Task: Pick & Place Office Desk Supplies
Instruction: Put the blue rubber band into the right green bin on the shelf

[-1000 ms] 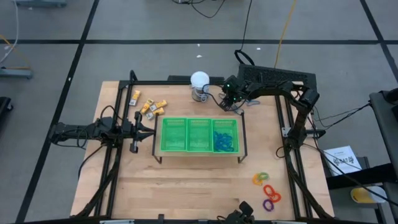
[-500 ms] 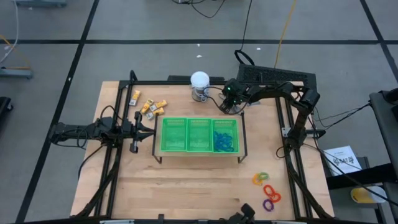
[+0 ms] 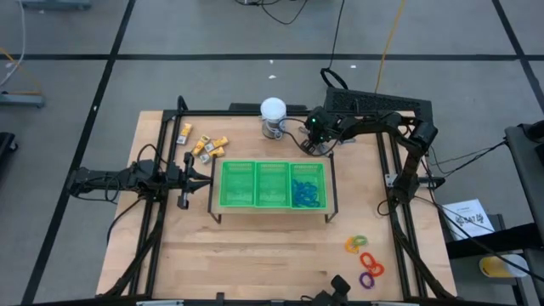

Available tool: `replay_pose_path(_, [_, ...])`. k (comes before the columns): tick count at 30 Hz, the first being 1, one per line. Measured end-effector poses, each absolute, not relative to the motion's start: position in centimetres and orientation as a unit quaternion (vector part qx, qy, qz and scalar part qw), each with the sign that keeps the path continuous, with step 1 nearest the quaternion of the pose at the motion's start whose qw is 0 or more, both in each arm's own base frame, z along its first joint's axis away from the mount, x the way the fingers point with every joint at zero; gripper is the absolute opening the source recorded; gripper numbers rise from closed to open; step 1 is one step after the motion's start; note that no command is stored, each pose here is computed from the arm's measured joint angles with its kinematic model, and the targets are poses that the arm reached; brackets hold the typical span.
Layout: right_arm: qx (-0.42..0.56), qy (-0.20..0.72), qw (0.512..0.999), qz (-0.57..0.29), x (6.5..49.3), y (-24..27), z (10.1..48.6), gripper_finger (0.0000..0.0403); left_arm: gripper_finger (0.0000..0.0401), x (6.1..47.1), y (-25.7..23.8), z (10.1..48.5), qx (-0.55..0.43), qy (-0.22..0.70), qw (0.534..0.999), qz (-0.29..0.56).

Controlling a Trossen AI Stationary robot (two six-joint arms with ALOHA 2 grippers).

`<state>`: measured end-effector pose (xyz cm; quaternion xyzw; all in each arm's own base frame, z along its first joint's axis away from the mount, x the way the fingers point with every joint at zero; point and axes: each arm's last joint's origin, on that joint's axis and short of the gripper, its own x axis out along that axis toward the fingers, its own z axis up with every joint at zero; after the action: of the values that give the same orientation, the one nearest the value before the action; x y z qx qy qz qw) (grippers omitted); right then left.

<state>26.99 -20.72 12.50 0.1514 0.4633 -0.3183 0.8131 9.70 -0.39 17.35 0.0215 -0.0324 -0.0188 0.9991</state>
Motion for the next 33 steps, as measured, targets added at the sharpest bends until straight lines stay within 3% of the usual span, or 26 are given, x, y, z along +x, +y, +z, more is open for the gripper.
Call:
replay_pose_path(6, [0.130,0.445,0.821,-0.333,26.8,-20.9,13.8,0.0001,0.0045,9.7,-0.4,17.3,0.021,-0.032,0.999,-0.019])
replay_pose_path(18, [0.115,0.344,0.852,-0.377,24.3,-21.6,20.7,0.0000,0.0045,9.7,-0.4,17.4,0.021,-0.032,0.999,-0.019])
replay_pose_path(33, [0.076,0.242,0.897,-0.362,21.7,-17.2,28.8,0.0000,0.0045,9.7,-0.4,17.4,0.021,-0.032,0.999,-0.019])
